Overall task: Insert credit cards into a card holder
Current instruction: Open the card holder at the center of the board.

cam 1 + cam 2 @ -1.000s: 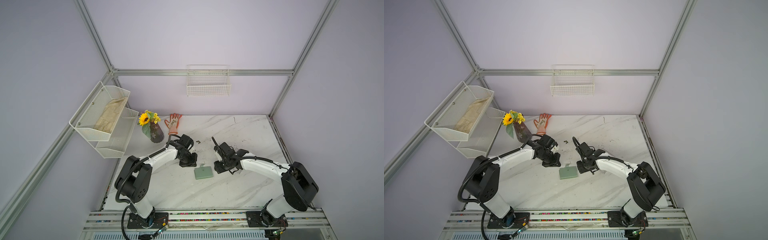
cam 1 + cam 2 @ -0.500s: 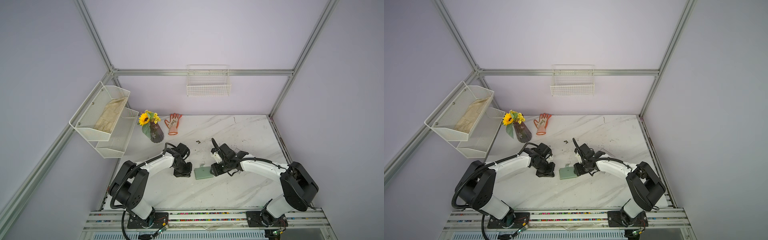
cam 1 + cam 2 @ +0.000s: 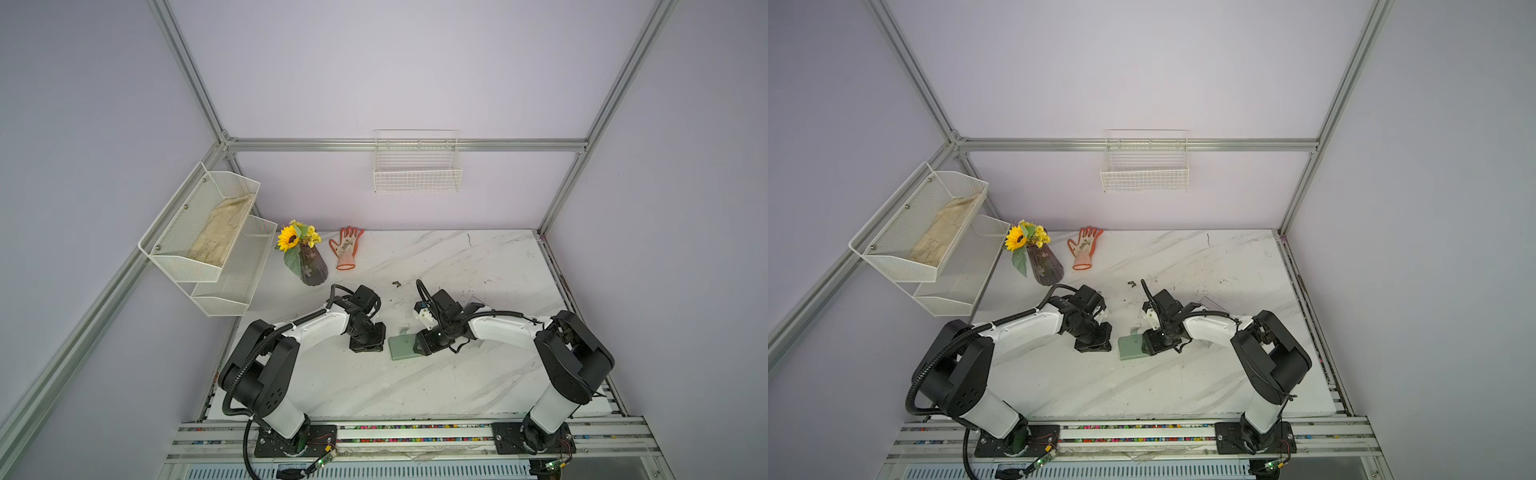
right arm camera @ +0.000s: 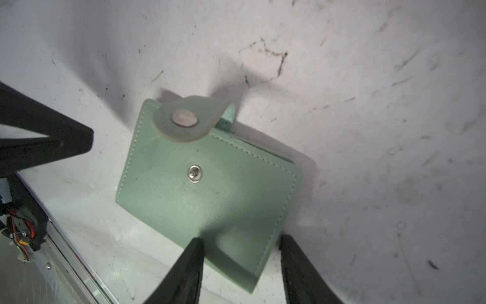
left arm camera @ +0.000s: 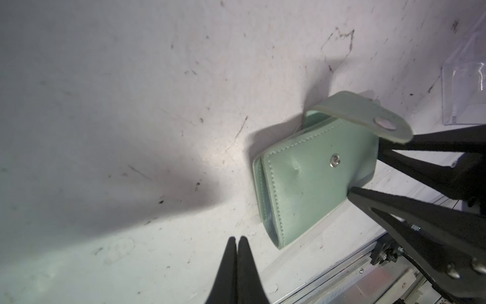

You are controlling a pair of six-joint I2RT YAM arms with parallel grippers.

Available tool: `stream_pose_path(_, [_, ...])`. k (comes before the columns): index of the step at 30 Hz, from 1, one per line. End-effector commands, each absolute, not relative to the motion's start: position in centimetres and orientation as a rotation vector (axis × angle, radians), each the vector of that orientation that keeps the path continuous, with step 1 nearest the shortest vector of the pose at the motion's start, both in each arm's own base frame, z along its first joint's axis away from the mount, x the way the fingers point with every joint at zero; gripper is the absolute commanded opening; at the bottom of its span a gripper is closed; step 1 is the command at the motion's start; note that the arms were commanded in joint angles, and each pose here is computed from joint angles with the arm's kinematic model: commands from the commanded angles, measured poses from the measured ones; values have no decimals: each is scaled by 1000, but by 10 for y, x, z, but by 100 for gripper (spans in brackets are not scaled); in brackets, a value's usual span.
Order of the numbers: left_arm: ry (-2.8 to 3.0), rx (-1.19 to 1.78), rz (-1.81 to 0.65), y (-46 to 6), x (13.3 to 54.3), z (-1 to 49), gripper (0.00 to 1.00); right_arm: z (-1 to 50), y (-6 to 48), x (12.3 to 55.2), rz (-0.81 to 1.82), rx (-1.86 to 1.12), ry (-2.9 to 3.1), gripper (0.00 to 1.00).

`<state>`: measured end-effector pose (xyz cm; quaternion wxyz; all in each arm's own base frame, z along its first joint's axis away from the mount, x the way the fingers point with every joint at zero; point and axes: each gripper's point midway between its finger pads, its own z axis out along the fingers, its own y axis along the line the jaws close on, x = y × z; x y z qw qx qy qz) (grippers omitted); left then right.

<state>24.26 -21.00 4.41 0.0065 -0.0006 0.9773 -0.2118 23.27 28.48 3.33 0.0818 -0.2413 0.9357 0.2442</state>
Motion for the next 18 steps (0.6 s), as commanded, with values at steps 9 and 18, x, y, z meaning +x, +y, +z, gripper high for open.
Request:
stream_pose_path(9, [3068,-1,-747,-235,265,26,2,63,287,217,883,-675,2730,18])
stream_pose_path(18, [2985,84,-868,-270,294,53,2,78,284,206,1016,-497,2681,14])
